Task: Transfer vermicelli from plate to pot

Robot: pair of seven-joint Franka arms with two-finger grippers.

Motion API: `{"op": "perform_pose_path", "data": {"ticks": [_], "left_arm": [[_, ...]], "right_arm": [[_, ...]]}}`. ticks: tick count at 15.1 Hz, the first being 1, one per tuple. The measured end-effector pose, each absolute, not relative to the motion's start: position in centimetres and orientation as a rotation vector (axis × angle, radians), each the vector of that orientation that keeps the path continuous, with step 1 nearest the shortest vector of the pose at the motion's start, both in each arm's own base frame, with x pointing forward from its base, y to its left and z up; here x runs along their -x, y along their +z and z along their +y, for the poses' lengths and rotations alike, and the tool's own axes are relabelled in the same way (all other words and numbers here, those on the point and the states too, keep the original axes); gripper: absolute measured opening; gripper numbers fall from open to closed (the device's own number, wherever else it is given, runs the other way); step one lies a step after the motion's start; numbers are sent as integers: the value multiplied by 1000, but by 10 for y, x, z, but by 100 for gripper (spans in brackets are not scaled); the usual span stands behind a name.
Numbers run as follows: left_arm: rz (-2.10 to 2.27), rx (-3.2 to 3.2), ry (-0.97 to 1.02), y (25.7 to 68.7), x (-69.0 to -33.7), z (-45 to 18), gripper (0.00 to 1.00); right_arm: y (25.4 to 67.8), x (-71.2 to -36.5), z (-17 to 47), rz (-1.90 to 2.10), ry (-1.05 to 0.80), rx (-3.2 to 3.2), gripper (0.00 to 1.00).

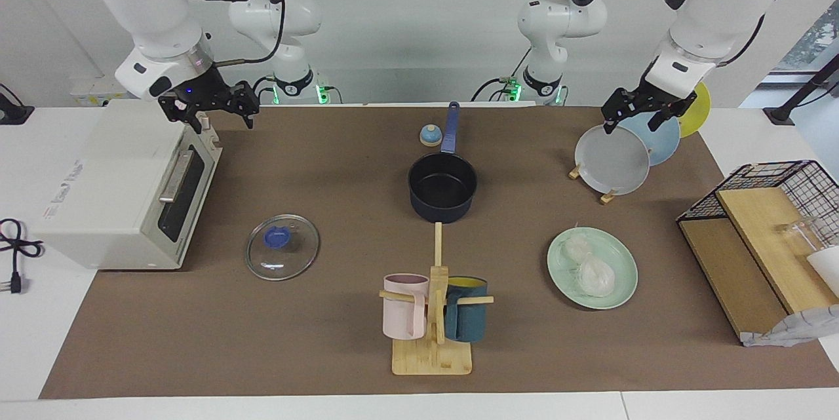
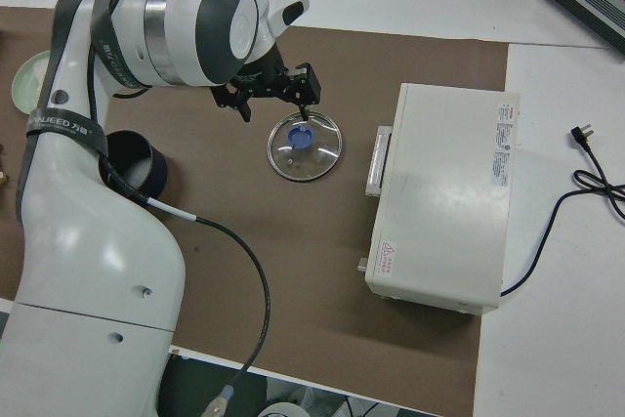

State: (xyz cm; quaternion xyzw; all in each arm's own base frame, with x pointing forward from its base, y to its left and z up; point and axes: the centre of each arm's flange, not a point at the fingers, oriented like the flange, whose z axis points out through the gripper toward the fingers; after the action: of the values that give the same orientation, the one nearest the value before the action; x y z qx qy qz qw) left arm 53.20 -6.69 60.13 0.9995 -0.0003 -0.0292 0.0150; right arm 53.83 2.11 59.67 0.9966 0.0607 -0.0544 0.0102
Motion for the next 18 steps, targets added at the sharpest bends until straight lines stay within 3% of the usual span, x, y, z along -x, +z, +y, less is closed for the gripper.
{"op": "perform_pose_path", "data": {"ticks": [11, 14, 18], "left_arm": [[90, -3104, -45, 595, -543, -68, 100], [99, -3092, -79, 539, -584, -72, 100], [92, -3069, -28, 412, -655, -90, 100]], "right_arm": [[597, -539, 21, 189, -161, -3111, 100], [593, -546, 23, 194, -78, -3115, 100], [553, -562, 39, 206, 17, -3131, 100]]}}
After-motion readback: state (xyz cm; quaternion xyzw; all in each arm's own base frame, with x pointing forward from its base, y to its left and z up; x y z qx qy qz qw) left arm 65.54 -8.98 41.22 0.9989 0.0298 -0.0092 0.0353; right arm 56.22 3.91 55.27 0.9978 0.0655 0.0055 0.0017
